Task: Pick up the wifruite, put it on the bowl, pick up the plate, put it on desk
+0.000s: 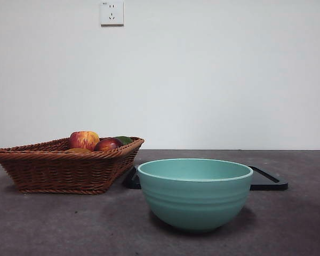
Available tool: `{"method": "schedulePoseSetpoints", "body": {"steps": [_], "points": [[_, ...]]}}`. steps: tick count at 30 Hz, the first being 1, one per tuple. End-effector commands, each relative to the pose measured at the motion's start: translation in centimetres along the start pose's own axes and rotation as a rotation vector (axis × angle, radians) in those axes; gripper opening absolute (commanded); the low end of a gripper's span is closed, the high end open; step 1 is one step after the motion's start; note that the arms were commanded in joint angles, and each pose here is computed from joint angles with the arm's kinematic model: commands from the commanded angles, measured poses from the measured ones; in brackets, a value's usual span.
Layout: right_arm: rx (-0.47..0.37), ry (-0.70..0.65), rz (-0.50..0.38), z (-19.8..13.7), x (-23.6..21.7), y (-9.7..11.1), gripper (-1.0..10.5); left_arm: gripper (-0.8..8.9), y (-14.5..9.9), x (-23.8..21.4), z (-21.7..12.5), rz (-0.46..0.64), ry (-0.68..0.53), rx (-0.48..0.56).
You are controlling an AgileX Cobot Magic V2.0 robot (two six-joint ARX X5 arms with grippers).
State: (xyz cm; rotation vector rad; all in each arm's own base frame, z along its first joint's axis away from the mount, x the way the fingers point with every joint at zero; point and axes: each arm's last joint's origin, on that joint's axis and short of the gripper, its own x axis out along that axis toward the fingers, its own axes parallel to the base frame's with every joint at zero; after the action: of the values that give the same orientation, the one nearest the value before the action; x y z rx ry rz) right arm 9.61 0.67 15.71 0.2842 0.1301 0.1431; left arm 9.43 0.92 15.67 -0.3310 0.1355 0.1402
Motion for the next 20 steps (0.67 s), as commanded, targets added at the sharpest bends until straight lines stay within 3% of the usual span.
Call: {"method": "schedulePoseSetpoints", "body": {"steps": [1,12,20], "points": [[0.043,-0.027,0.011,0.8,-0.2,0.3,0.1,0.10,-0.2,-0.3,0.7,-0.009,-0.012,-0.077],[0.040,-0.079,0.028,5.8,-2.5,2.0,0.1,0.11,-2.2,-2.8,6.2,-0.102,-0.034,-0.083],[-0.047,0.011,0.025,10.9,-3.9,3.8,0.1,0.11,-4.1,-4.1,10.7,-0.181,0.060,0.005]]}}
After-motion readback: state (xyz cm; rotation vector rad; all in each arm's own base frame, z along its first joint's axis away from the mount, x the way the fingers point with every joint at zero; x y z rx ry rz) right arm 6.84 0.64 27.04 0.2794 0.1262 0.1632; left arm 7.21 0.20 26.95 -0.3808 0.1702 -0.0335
